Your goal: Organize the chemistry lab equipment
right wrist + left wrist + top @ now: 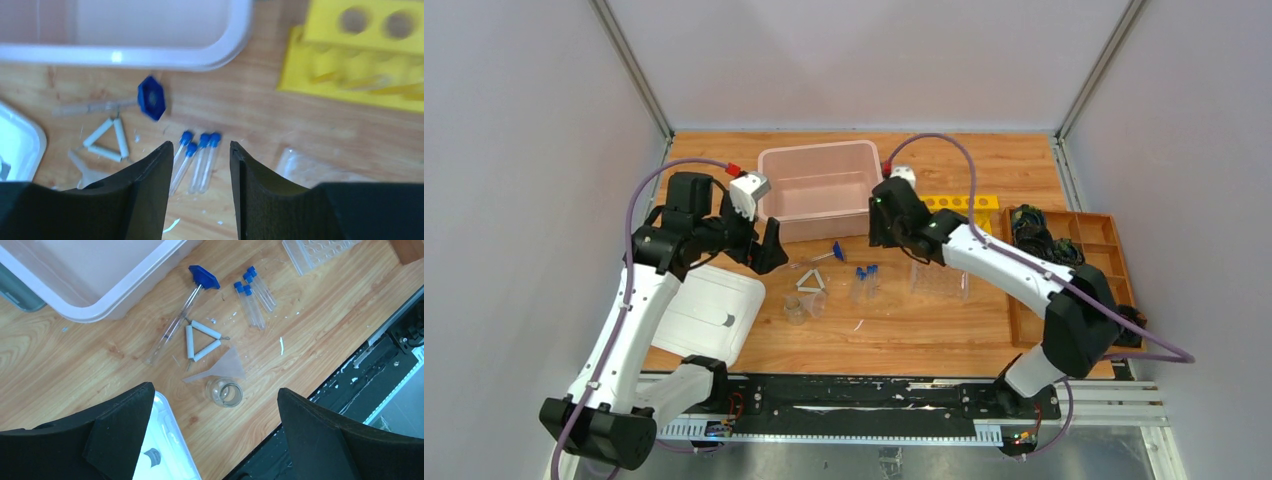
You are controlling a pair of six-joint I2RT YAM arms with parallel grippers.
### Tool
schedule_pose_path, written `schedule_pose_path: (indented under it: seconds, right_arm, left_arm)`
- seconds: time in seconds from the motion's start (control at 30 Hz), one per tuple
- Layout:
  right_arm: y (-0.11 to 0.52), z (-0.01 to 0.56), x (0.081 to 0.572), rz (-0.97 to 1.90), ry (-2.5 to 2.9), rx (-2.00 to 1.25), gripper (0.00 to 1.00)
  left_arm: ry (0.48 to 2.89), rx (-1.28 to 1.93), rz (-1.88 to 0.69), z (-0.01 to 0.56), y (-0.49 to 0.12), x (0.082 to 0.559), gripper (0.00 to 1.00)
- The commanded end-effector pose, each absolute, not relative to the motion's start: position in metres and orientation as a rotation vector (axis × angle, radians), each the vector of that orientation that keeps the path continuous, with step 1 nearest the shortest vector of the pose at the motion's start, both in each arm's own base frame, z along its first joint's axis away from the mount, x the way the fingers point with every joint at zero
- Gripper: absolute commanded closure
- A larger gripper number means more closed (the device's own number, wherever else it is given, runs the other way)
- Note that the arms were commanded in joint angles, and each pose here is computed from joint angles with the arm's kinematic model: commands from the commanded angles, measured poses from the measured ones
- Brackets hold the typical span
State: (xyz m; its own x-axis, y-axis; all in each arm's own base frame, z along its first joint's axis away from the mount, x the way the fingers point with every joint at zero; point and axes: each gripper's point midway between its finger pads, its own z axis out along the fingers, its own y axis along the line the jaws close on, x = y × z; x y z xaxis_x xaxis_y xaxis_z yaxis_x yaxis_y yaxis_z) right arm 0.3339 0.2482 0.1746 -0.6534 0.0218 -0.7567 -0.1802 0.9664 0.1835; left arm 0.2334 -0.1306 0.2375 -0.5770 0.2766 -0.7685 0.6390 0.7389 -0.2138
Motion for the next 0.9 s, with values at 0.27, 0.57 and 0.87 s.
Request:
schedule_pose_path:
  seconds: [0.27, 0.57, 0.87]
  right_arm:
    - [0.278, 0.068, 0.282, 0.227, 2.567, -0.172, 0.64]
    - [0.272, 0.038, 0.284, 0.130, 2.616, -0.160, 0.69]
    - [0.264, 0.027, 0.286, 0.087, 2.633, -0.134, 0.74]
  left_arm:
    - [2.106, 0.703, -0.590, 0.257, -0.130, 0.229, 0.00]
    - [2.105, 0.706, -0.596, 0.256, -0.130, 0.227, 0.00]
    - [2.103, 0.714, -0.599, 0.255, -0.130, 0.226, 0.00]
